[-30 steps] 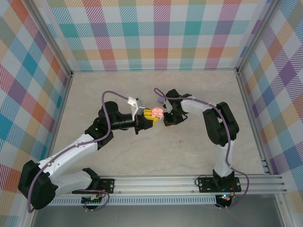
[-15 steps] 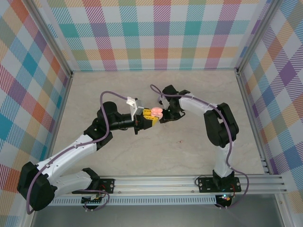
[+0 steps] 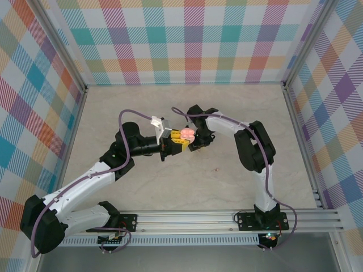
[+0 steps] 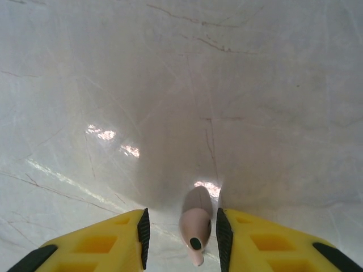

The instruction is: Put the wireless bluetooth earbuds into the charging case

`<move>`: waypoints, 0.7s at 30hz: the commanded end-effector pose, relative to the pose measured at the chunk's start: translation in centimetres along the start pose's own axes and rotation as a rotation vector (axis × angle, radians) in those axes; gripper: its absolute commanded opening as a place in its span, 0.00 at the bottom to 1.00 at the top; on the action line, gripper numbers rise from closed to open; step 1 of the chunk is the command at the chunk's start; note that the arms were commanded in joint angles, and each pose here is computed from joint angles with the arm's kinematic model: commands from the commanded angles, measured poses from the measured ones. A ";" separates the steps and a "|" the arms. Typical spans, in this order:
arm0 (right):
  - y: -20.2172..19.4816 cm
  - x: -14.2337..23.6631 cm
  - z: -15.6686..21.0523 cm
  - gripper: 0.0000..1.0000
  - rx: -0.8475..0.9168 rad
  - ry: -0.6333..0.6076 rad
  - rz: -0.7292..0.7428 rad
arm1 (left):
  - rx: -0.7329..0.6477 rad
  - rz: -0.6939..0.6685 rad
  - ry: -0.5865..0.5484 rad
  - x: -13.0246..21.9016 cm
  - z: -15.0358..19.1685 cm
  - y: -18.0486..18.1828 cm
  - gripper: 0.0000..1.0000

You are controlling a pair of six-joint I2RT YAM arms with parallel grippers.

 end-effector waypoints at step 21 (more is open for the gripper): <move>-0.4 -1.9 0.2 0.27 -0.031 0.086 0.055 | -0.007 0.011 -0.013 0.2 0.1 -0.6 0.18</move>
Point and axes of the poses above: each hand's point on the last joint's axis, 136 mm out from that joint toward the fingers, its own x axis back along the fingers, its own y axis along the line the jaws close on, z = x × y, the point moved 7 cm from there along x, back along the fingers, and after that the axes turned 15 degrees about x, right-handed, at the moved point
